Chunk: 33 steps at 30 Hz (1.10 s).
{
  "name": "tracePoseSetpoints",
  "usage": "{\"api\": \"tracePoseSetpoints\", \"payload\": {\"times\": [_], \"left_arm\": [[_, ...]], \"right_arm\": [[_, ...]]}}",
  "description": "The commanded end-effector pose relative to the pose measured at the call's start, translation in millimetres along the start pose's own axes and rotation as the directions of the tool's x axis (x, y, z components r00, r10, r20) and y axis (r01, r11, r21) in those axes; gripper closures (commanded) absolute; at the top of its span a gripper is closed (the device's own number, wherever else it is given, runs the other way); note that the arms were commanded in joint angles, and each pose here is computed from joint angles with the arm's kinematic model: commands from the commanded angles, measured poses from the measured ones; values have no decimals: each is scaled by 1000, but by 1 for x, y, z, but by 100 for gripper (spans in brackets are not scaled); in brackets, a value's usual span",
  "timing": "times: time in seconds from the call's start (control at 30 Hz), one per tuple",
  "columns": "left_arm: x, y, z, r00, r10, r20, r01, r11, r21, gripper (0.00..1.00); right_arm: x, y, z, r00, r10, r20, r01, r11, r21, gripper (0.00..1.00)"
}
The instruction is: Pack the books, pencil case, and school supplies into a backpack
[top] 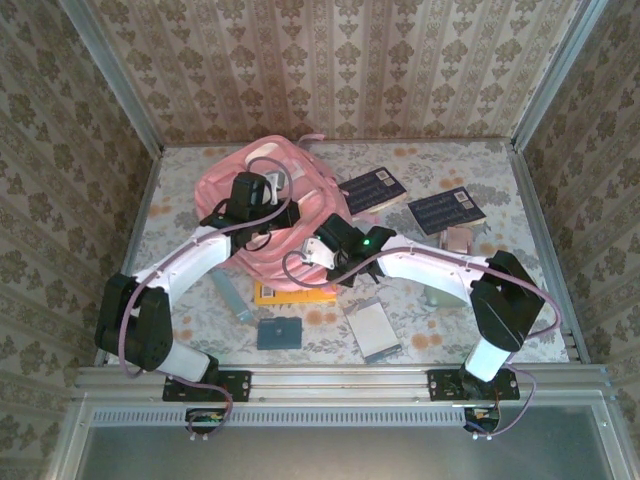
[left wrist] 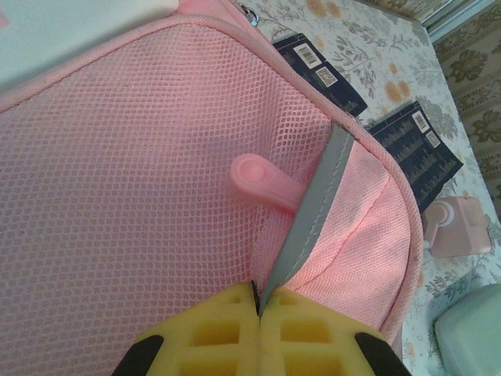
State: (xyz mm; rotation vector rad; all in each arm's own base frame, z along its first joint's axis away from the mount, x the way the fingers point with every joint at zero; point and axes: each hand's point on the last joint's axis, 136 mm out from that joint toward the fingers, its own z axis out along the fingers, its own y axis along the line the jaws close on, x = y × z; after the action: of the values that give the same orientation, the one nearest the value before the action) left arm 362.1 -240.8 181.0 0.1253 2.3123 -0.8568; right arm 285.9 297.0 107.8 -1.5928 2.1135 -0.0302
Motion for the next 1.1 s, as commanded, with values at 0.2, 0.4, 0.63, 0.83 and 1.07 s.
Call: {"api": "tracePoseSetpoints", "payload": {"times": [0.2,0.4,0.63,0.83,1.07], "left_arm": [[-42,-43,6,992,-73,101,53,982,184,100],[-48,-52,12,983,-156,99,126,959,254,100],[-59,-54,20,955,-275,110,232,925,301,100],[-71,-57,22,919,-375,124,312,881,356,100],[-82,-51,-14,876,-407,260,318,891,323,100]], "right_arm": [[-39,6,-14,985,95,146,-88,995,-54,100],[-37,-3,-6,976,161,145,-160,987,-20,100],[-37,-1,1,976,176,129,-175,984,-21,100],[-39,2,4,967,204,155,-202,979,-32,100],[-30,-36,-8,898,369,241,-368,929,-51,100]]}}
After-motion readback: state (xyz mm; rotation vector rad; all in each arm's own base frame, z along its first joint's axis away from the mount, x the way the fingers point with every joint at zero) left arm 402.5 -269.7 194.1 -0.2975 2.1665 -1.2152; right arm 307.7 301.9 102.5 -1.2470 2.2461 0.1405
